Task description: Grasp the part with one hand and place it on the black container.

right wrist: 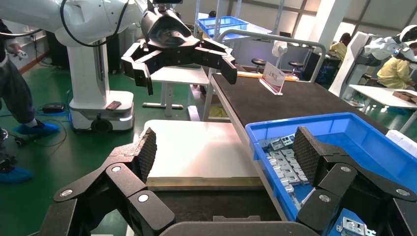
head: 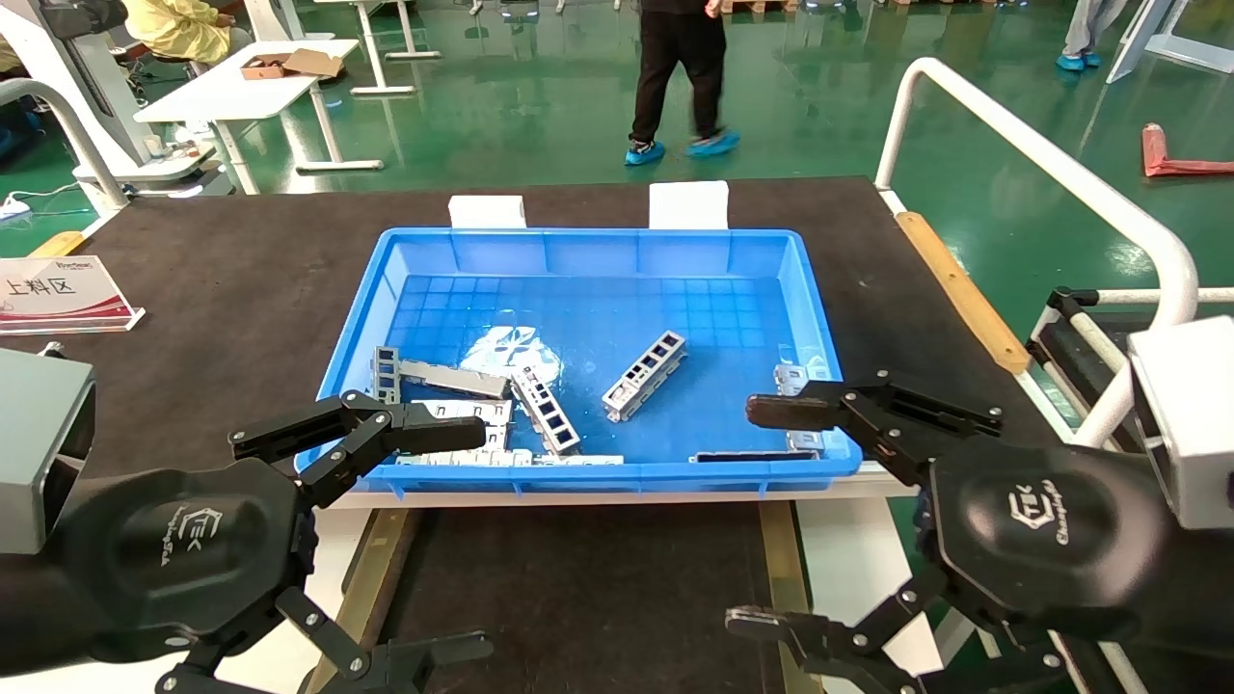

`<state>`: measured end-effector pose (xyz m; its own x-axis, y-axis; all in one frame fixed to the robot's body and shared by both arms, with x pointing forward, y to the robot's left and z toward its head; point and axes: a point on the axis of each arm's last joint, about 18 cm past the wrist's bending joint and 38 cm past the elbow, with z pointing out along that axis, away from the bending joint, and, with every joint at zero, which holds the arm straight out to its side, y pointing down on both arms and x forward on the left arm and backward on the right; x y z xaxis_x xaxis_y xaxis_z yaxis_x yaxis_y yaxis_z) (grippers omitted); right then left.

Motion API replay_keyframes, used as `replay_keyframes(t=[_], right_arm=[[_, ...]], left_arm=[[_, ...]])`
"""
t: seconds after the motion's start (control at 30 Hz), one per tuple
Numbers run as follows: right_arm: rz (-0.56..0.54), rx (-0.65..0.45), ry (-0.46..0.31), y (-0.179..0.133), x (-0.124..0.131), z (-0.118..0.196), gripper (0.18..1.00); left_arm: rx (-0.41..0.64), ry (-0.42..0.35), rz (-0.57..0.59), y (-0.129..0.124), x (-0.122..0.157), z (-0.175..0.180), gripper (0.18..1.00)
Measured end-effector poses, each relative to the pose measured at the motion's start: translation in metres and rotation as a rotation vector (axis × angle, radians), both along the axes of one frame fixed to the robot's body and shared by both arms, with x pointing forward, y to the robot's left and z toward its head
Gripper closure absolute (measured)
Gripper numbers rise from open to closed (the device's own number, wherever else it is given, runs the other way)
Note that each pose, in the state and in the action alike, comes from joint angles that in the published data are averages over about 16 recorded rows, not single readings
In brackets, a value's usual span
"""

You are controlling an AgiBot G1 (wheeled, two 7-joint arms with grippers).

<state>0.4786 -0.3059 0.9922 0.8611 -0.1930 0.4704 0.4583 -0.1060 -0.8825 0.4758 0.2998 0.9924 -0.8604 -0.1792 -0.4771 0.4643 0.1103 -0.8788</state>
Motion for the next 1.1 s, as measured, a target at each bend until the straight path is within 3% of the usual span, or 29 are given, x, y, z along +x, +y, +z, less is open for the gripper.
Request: replay_keyframes(t=[0.63,1.1], right_arm=[[0.0,0.0,0.0,0.0,0.0,0.0,0.178],[0.0,0.0,0.0,0.0,0.0,0.0,0.178]], left_arm=[[-0.002,0.004,0.031,0.0,0.006,0.001,0.184],[0.028,-0.008,0.153,-0.026,0.051,-0.007,0.184]])
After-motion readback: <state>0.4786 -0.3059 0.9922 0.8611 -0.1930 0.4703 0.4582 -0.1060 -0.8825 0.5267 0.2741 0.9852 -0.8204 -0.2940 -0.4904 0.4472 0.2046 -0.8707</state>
